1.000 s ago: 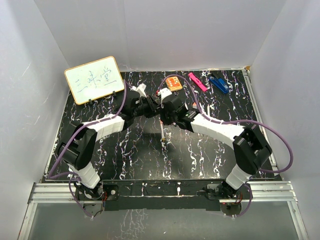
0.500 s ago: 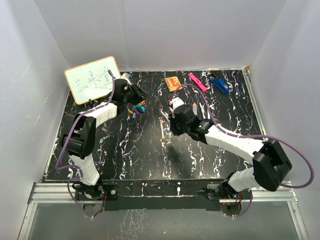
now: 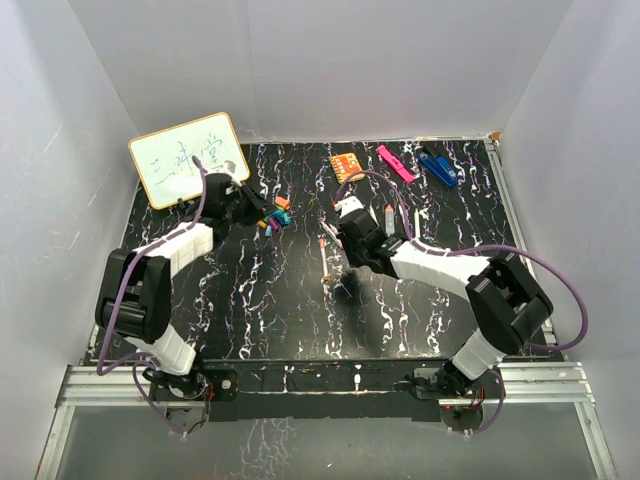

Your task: Open the pen caps

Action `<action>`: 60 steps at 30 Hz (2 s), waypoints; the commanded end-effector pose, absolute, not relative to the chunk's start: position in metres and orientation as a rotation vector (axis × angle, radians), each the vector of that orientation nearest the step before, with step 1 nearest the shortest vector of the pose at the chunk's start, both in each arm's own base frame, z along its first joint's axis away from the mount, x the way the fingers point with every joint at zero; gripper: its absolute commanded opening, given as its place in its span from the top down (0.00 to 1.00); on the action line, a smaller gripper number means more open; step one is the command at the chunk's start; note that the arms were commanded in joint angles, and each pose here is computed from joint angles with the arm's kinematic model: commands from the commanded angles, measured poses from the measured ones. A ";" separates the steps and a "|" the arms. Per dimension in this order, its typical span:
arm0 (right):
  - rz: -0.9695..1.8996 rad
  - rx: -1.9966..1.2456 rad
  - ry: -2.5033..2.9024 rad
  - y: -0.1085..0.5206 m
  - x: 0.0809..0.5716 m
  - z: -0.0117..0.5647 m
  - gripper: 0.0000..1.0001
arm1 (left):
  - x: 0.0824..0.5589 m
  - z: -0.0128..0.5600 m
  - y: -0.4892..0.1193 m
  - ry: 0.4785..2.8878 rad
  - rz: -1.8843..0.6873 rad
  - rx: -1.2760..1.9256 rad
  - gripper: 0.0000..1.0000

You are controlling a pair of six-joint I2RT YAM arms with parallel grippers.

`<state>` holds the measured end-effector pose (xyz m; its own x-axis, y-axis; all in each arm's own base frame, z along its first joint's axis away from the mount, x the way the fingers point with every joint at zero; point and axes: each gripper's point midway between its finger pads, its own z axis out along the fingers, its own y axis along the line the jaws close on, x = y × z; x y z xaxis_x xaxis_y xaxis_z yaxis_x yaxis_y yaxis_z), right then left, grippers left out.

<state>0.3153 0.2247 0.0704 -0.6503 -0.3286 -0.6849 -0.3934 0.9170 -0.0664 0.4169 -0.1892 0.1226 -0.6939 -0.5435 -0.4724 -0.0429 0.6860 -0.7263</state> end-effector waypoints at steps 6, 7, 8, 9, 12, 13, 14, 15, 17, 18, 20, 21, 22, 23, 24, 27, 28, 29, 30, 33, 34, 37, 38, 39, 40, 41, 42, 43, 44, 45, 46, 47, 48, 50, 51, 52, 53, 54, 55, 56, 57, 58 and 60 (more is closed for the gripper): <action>0.194 -0.577 2.114 0.270 0.374 0.108 1.00 | 0.400 0.115 -0.136 2.205 -0.864 -0.537 1.00; 0.201 -0.579 2.113 0.273 0.375 0.108 1.00 | 0.400 0.112 -0.133 2.209 -0.862 -0.547 1.00; 0.206 -0.583 2.112 0.275 0.376 0.107 1.00 | 0.399 0.108 -0.130 2.215 -0.856 -0.557 1.00; 0.211 -0.589 2.114 0.277 0.377 0.105 1.00 | 0.399 0.105 -0.129 2.219 -0.854 -0.563 1.00; 0.216 -0.591 2.113 0.280 0.380 0.102 1.00 | 0.401 0.095 -0.125 2.234 -0.849 -0.585 1.00; 0.220 -0.595 2.113 0.281 0.380 0.101 1.00 | 0.401 0.092 -0.124 2.238 -0.851 -0.590 1.00; 0.222 -0.595 2.112 0.282 0.380 0.101 1.00 | 0.401 0.089 -0.124 2.242 -0.850 -0.594 1.00; 0.229 -0.599 2.111 0.283 0.380 0.101 1.00 | 0.401 0.086 -0.123 2.246 -0.848 -0.600 1.00; 0.229 -0.617 2.134 0.285 0.379 0.088 1.00 | 0.400 0.079 -0.122 2.256 -0.845 -0.612 1.00; 0.230 -0.621 2.138 0.285 0.379 0.085 1.00 | 0.399 0.077 -0.121 2.259 -0.844 -0.619 1.00; 0.235 -0.630 2.143 0.286 0.379 0.082 1.00 | 0.397 0.072 -0.120 2.267 -0.844 -0.628 1.00; 0.239 -0.634 2.145 0.287 0.379 0.081 1.00 | 0.396 0.070 -0.120 2.270 -0.844 -0.630 1.00; 0.242 -0.638 2.147 0.288 0.378 0.079 1.00 | 0.396 0.068 -0.119 2.273 -0.841 -0.635 1.00; 0.246 -0.644 2.149 0.289 0.378 0.078 1.00 | 0.395 0.067 -0.119 2.277 -0.839 -0.637 1.00; 0.247 -0.646 2.153 0.289 0.378 0.076 1.00 | 0.395 0.065 -0.119 2.280 -0.836 -0.641 1.00; 0.253 -0.650 2.159 0.291 0.377 0.072 1.00 | 0.393 0.060 -0.117 2.292 -0.828 -0.650 1.00; 0.254 -0.652 2.161 0.291 0.377 0.071 1.00 | 0.392 0.058 -0.117 2.297 -0.827 -0.652 1.00; 0.255 -0.652 2.163 0.291 0.377 0.070 1.00 | 0.391 0.057 -0.117 2.301 -0.826 -0.654 1.00; 0.257 -0.656 2.164 0.291 0.376 0.069 1.00 | 0.390 0.054 -0.117 2.307 -0.823 -0.658 1.00; 0.255 -0.660 2.173 0.291 0.376 0.065 1.00 | 0.388 0.049 -0.116 2.321 -0.817 -0.666 1.00; 0.254 -0.660 2.174 0.291 0.377 0.064 1.00 | 0.389 0.048 -0.116 2.322 -0.816 -0.667 0.98; 0.253 -0.663 2.177 0.292 0.377 0.063 1.00 | 0.389 0.043 -0.116 2.333 -0.814 -0.673 0.94; 0.254 -0.663 2.178 0.292 0.377 0.062 1.00 | 0.389 0.041 -0.116 2.340 -0.814 -0.676 0.93; 0.251 -0.663 2.181 0.292 0.377 0.062 0.99 | 0.389 0.039 -0.116 2.342 -0.814 -0.679 0.92; 0.251 -0.665 2.183 0.292 0.377 0.061 0.97 | 0.389 0.038 -0.116 2.344 -0.814 -0.681 0.90; 0.248 -0.665 2.185 0.292 0.377 0.060 0.96 | 0.389 0.036 -0.116 2.345 -0.814 -0.684 0.88; 0.246 -0.662 2.189 0.291 0.377 0.059 0.95 | 0.390 0.036 -0.116 2.345 -0.817 -0.685 0.87; 0.243 -0.663 2.190 0.291 0.377 0.059 0.93 | 0.390 0.034 -0.116 2.347 -0.817 -0.687 0.85; 0.243 -0.663 2.190 0.291 0.377 0.059 0.92 | 0.392 0.034 -0.116 2.346 -0.817 -0.686 0.84; 0.241 -0.662 2.191 0.291 0.377 0.058 0.91 | 0.392 0.033 -0.116 2.348 -0.817 -0.687 0.83; 0.239 -0.661 2.191 0.291 0.378 0.058 0.90 | 0.393 0.033 -0.116 2.348 -0.816 -0.689 0.82; 0.236 -0.659 2.191 0.290 0.378 0.058 0.89 | 0.395 0.033 -0.116 2.346 -0.816 -0.687 0.81; 0.230 -0.656 2.191 0.289 0.378 0.059 0.88 | 0.395 0.032 -0.116 2.348 -0.816 -0.689 0.79; 0.219 -0.650 2.189 0.288 0.380 0.060 0.85 | 0.397 0.031 -0.116 2.346 -0.817 -0.689 0.77; 0.212 -0.645 2.187 0.287 0.380 0.060 0.83 | 0.398 0.030 -0.116 2.346 -0.818 -0.692 0.75; 0.207 -0.644 2.186 0.287 0.381 0.061 0.82 | 0.399 0.030 -0.116 2.345 -0.818 -0.692 0.74; 0.200 -0.642 2.182 0.286 0.382 0.062 0.81 | 0.400 0.030 -0.116 2.343 -0.818 -0.694 0.72; 0.194 -0.639 2.181 0.285 0.383 0.063 0.78 | 0.401 0.031 -0.116 2.341 -0.819 -0.693 0.71; 0.190 -0.637 2.178 0.285 0.383 0.064 0.76 | 0.403 0.032 -0.115 2.338 -0.820 -0.694 0.70; 0.186 -0.635 2.177 0.284 0.384 0.066 0.75 | 0.403 0.033 -0.116 2.337 -0.822 -0.692 0.70; 0.181 -0.631 2.174 0.284 0.385 0.067 0.75 | 0.404 0.034 -0.115 2.332 -0.820 -0.694 0.69; 0.180 -0.628 2.170 0.284 0.385 0.069 0.73 | 0.405 0.036 -0.115 2.327 -0.822 -0.693 0.69; 0.181 -0.624 2.161 0.283 0.385 0.074 0.68 | 0.406 0.042 -0.114 2.310 -0.825 -0.694 0.67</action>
